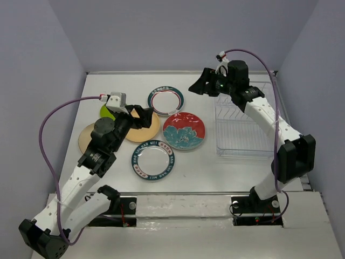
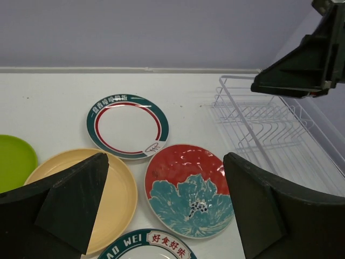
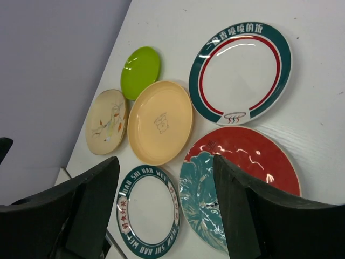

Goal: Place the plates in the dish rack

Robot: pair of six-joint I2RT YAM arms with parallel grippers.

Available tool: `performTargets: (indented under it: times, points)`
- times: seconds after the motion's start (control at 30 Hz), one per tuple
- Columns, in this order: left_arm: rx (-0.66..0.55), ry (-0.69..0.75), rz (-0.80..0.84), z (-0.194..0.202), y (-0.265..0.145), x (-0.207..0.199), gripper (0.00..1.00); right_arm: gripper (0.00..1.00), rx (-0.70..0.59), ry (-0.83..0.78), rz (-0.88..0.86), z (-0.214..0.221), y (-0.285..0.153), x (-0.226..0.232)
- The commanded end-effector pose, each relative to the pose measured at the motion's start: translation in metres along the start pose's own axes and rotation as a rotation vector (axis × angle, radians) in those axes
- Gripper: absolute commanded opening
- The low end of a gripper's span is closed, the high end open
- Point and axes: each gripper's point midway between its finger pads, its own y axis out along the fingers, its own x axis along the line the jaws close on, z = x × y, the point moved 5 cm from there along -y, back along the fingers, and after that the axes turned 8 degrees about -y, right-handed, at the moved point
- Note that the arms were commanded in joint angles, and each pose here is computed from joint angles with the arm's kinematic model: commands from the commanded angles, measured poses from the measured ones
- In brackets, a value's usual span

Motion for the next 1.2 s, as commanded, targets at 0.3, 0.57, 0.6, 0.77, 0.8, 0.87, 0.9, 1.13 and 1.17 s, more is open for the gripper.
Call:
performTargets:
  times: [0.3, 0.57, 0.6, 0.77, 0.8, 0.87, 0.9, 1.13, 1.17]
  points:
    - [-0.054, 0.024, 0.052, -0.017, -0.008, -0.008, 0.99, 0.64, -0.074, 0.127, 0.015, -0.021, 0.090, -0.021]
    - [-0.091, 0.024, 0.068, -0.025, -0.016, -0.011, 0.99, 0.59, -0.073, 0.159, 0.168, 0.001, 0.143, -0.055]
    - [-0.094, 0.023, 0.073, -0.025, -0.017, -0.011, 0.99, 0.59, -0.067, 0.166, 0.207, 0.010, 0.152, -0.061]
    - [-0.110, 0.024, 0.083, -0.028, -0.020, -0.012, 0.99, 0.59, -0.055, 0.163, 0.262, 0.027, 0.175, -0.068]
    - [-0.110, 0.023, 0.085, -0.028, -0.020, -0.012, 0.99, 0.59, -0.063, 0.155, 0.295, 0.029, 0.178, -0.070]
    - [-0.109, 0.020, 0.093, -0.028, -0.020, -0.014, 0.99, 0.59, -0.063, 0.150, 0.358, 0.036, 0.181, -0.082]
    - [-0.106, 0.020, 0.095, -0.027, -0.020, -0.014, 0.99, 0.59, -0.063, 0.149, 0.370, 0.037, 0.181, -0.084]
    - [-0.108, 0.014, 0.113, -0.028, -0.020, -0.016, 0.99, 0.58, -0.019, 0.132, 0.482, 0.061, 0.187, -0.105]
    - [-0.106, 0.014, 0.117, -0.027, -0.020, -0.017, 0.99, 0.58, -0.010, 0.133, 0.488, 0.064, 0.189, -0.108]
